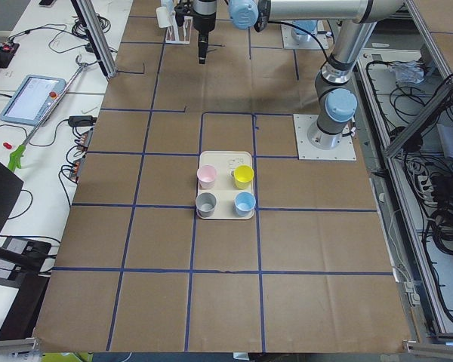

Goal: Transfer IKEA cup to right arm and place on rack

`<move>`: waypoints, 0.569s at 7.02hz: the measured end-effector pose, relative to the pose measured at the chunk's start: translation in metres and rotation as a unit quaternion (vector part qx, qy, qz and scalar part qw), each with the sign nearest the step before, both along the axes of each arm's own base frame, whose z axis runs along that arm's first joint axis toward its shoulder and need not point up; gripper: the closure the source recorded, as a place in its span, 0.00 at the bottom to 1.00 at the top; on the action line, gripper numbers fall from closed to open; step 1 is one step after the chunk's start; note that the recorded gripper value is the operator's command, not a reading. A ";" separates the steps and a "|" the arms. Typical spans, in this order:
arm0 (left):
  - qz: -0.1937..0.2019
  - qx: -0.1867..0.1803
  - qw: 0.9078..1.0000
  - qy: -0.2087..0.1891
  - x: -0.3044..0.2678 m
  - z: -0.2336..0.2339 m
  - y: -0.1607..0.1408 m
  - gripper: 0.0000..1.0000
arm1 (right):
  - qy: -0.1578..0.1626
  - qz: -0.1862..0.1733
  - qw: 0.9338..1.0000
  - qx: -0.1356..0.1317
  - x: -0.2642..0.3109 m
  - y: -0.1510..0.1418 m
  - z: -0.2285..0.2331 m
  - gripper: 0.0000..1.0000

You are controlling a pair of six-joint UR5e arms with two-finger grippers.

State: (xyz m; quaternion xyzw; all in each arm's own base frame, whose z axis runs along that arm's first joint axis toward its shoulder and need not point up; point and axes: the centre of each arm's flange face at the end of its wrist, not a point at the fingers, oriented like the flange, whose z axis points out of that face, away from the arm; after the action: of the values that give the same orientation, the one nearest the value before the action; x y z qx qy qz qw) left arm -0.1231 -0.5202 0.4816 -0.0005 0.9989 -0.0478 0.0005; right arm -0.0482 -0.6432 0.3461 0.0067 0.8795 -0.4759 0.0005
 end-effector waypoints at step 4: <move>0.000 0.001 1.000 0.000 0.000 -0.001 0.000 0.01 | -0.034 0.038 0.991 0.126 0.057 0.006 0.038 0.00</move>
State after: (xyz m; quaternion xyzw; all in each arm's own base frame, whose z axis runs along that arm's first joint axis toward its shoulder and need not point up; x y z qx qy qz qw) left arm -0.1231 -0.5206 0.4803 -0.0005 0.9989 -0.0465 0.0005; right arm 0.0085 -0.6372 0.3842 -0.0107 0.9313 -0.3609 0.0480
